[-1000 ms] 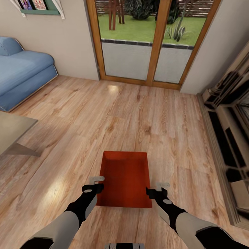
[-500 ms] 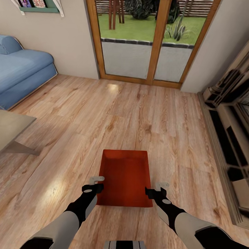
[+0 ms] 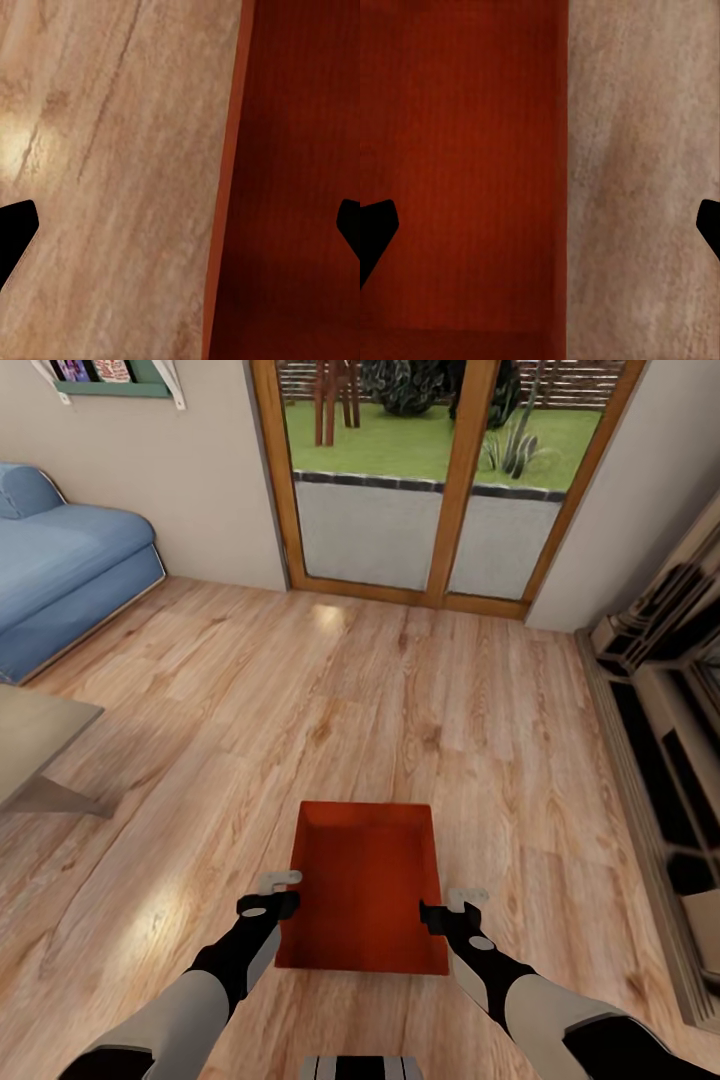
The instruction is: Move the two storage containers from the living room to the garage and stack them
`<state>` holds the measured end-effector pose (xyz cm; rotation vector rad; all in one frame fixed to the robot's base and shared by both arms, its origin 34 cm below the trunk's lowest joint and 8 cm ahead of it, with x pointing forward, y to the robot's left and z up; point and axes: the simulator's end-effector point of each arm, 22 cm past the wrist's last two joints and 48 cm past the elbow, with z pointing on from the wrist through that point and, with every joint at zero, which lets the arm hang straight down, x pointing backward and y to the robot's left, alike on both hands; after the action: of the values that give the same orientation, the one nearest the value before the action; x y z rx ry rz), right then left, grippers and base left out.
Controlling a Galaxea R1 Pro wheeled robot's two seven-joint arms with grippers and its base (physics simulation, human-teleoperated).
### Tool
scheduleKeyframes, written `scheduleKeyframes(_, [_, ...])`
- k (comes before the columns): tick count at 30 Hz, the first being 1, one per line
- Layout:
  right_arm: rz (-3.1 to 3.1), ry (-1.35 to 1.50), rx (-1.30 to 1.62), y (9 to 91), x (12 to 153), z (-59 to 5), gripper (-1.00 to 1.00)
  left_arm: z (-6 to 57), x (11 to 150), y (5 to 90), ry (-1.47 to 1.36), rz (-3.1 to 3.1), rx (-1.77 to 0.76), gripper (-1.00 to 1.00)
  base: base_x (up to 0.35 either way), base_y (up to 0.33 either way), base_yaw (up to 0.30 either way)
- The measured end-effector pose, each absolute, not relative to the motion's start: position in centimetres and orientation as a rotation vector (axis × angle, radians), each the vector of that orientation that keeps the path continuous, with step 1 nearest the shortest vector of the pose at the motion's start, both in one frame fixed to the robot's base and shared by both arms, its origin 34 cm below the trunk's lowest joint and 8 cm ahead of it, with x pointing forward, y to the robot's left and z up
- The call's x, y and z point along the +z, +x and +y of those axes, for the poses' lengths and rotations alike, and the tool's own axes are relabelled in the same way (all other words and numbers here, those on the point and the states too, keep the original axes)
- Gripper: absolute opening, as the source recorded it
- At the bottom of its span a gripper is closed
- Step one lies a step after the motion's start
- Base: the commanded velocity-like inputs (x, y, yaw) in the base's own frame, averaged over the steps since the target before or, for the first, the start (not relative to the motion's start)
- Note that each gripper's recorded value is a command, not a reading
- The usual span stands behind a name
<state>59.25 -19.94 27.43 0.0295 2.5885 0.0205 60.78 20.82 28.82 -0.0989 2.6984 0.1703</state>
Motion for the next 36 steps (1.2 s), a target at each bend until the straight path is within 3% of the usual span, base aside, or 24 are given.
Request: scheduleKeyframes(36, [2.591,0.035,0.004,59.12,27.3,-20.92,1.0,20.52,28.82,60.75,-0.106,2.7,0.166,1.0,0.004,0.001,0.0])
